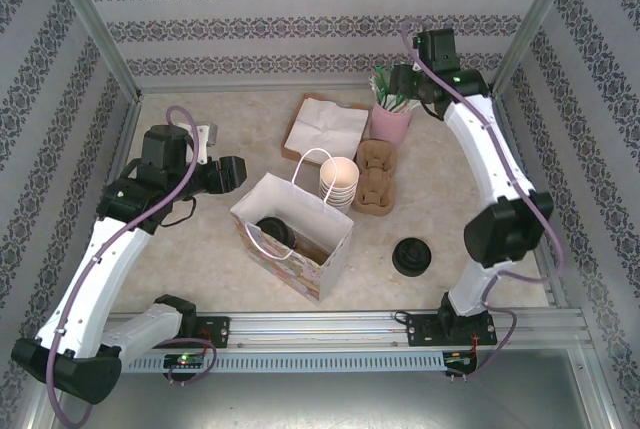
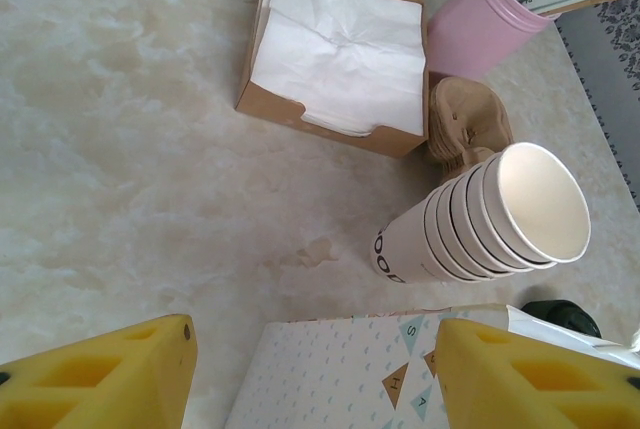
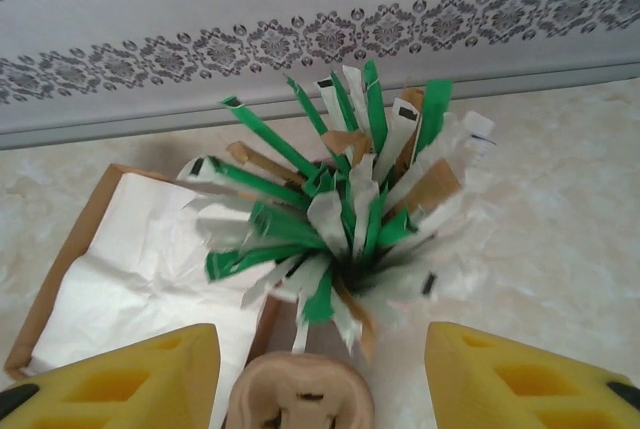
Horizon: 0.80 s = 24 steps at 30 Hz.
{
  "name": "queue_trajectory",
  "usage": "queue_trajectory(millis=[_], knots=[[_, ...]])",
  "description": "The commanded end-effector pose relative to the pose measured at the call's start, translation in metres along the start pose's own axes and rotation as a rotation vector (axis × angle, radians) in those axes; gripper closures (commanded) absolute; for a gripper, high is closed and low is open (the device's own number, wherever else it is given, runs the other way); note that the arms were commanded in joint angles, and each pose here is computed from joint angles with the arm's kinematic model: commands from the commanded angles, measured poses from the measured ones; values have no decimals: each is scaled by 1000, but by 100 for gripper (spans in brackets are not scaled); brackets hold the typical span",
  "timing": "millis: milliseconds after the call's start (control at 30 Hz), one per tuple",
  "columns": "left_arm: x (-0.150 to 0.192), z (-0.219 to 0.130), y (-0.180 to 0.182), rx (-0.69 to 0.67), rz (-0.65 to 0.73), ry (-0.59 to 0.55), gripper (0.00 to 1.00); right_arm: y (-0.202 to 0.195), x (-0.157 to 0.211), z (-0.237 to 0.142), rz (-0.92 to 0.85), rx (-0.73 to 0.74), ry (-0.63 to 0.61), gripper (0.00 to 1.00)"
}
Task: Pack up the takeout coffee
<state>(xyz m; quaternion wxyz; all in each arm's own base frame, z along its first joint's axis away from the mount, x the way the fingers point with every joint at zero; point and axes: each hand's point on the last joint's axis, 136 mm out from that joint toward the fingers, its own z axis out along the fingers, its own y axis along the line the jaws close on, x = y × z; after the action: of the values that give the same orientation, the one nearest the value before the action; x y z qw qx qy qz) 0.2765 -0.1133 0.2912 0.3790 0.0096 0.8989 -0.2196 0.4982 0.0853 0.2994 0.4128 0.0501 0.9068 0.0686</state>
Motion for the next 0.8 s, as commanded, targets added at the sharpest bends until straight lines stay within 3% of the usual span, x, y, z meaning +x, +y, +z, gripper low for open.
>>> queue_trajectory(millis=[0,167,367,533,767], knots=[[-14,-6,-9,17,8,-43,35,17,-28,5,-18,-88,-55,43],[-13,-3,-7,9,9,-33,35,11,-40,36,-16,-36,-58,50],[-14,-5,-7,4,16,-33,35,17,-52,26,-34,-19,-65,96],[-16,-5,-7,3,11,-43,35,31,-77,-46,-106,18,-194,100],[-20,-1,-2,-18,-8,-66,34,72,-85,-195,-245,-17,-415,100]])
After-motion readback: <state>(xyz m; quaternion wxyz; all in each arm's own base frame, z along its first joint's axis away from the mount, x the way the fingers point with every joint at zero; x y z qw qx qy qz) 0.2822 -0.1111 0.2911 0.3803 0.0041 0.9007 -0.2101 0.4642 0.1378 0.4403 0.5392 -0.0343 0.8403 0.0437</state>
